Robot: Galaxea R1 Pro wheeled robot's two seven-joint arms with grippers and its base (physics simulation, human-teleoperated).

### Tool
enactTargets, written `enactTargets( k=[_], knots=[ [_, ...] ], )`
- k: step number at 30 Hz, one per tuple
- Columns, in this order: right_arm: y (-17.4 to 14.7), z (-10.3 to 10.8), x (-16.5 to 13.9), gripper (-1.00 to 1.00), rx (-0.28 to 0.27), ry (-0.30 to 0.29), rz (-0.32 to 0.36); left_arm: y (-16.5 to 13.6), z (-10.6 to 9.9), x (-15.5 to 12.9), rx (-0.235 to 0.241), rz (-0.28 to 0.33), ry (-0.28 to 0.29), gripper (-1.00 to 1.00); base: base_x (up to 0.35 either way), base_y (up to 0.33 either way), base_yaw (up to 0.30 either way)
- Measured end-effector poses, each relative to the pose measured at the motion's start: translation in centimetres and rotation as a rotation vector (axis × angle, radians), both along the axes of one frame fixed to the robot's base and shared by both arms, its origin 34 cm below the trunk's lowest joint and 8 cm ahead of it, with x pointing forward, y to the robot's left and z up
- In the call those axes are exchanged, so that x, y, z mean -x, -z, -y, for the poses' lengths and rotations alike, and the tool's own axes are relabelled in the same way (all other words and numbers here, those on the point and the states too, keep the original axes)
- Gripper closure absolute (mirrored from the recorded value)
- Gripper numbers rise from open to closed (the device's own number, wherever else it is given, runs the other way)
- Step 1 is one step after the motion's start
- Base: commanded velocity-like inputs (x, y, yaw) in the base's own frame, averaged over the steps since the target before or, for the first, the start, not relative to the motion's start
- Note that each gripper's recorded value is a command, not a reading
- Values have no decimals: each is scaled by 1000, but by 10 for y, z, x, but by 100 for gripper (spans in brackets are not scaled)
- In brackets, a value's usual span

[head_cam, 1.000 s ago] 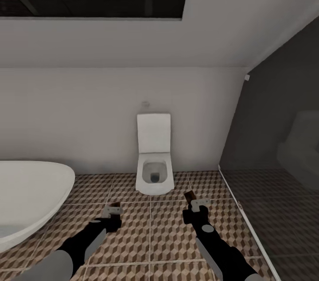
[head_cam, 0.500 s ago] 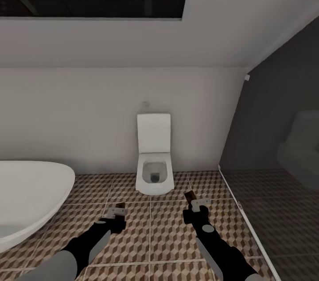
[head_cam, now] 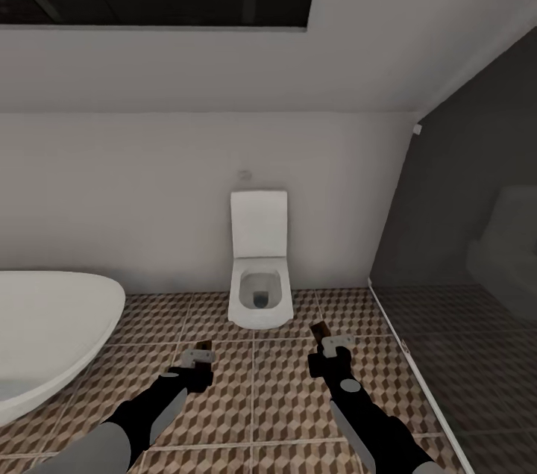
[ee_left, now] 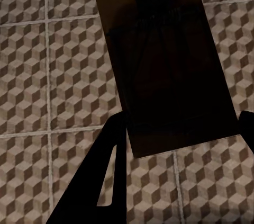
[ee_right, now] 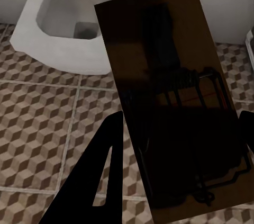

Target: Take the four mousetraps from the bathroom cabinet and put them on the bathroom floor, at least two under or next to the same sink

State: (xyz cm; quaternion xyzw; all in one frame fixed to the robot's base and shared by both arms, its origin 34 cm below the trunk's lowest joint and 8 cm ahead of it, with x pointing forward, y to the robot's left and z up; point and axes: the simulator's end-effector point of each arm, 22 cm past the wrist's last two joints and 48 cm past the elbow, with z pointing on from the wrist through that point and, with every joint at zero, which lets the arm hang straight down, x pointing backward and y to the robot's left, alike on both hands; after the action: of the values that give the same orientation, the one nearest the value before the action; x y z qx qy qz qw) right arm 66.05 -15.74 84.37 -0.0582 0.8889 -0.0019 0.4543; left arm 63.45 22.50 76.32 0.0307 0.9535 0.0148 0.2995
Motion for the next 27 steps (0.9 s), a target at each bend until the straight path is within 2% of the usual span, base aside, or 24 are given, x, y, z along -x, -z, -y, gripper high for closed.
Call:
enactTargets(
  k=[6,20,27],
  knots=[
    [4,1,-2,100,1,1,1,1,0,-7,4,28,-2,100,0,0,0],
    [16,2,-7,100,4,0,1,12,1,-12,3,31,-1,100,0,0,0],
    [22,14,-11,100,49,-13,11,19,3,-15,6,31,0,100,0,0,0]
  ],
)
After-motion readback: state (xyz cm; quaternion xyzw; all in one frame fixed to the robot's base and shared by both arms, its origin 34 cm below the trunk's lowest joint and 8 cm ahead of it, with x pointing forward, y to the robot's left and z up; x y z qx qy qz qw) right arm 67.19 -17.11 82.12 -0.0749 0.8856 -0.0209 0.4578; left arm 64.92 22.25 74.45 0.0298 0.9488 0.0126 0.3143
